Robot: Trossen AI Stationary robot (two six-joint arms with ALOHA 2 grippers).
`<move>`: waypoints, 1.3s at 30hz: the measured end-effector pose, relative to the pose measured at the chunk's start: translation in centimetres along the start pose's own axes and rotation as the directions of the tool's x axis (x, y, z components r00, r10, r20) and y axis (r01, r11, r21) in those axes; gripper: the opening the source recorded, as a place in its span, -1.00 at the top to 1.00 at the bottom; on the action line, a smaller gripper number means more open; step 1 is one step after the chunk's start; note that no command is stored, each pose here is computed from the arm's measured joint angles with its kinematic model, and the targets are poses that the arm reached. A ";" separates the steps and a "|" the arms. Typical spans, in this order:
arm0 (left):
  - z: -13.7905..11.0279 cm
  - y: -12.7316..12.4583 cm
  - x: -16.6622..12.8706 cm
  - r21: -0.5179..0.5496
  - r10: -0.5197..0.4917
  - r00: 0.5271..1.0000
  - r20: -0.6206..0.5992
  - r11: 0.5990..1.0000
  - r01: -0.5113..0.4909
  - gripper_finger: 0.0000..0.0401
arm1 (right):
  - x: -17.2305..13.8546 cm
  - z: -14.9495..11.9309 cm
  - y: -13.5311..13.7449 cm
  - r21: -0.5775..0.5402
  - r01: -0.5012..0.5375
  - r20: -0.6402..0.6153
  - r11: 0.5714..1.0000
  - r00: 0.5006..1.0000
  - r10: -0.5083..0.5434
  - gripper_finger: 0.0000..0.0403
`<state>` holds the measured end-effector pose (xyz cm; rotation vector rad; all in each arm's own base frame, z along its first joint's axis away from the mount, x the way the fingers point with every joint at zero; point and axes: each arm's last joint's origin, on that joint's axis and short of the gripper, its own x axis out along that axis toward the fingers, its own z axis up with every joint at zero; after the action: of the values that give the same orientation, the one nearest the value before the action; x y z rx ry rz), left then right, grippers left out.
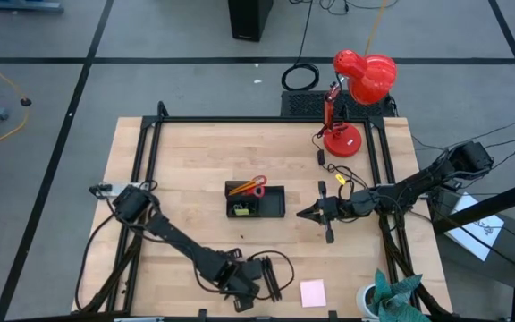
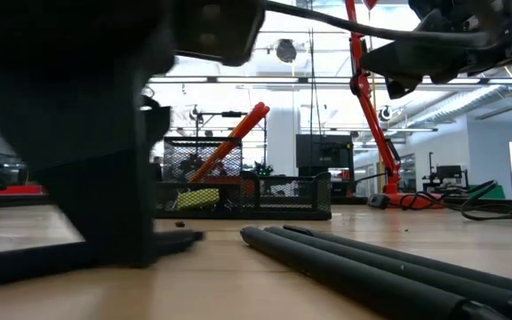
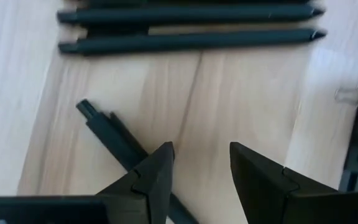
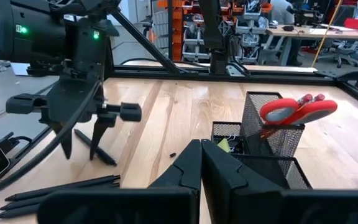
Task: Pick and place office supplies into organizer
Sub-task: Put the black pen into the black desk organizer
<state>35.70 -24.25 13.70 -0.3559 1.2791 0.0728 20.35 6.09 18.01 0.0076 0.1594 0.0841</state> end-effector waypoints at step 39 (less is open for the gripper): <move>-6.2 -1.5 -0.6 0.081 0.187 0.970 -0.154 0.981 -0.176 0.16 | 0.0 0.0 0.0 0.013 0.000 -0.005 1.000 1.000 0.000 0.98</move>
<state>30.14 -27.41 13.13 -0.1889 1.4689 0.1589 20.34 6.08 17.96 0.0206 0.1648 0.0828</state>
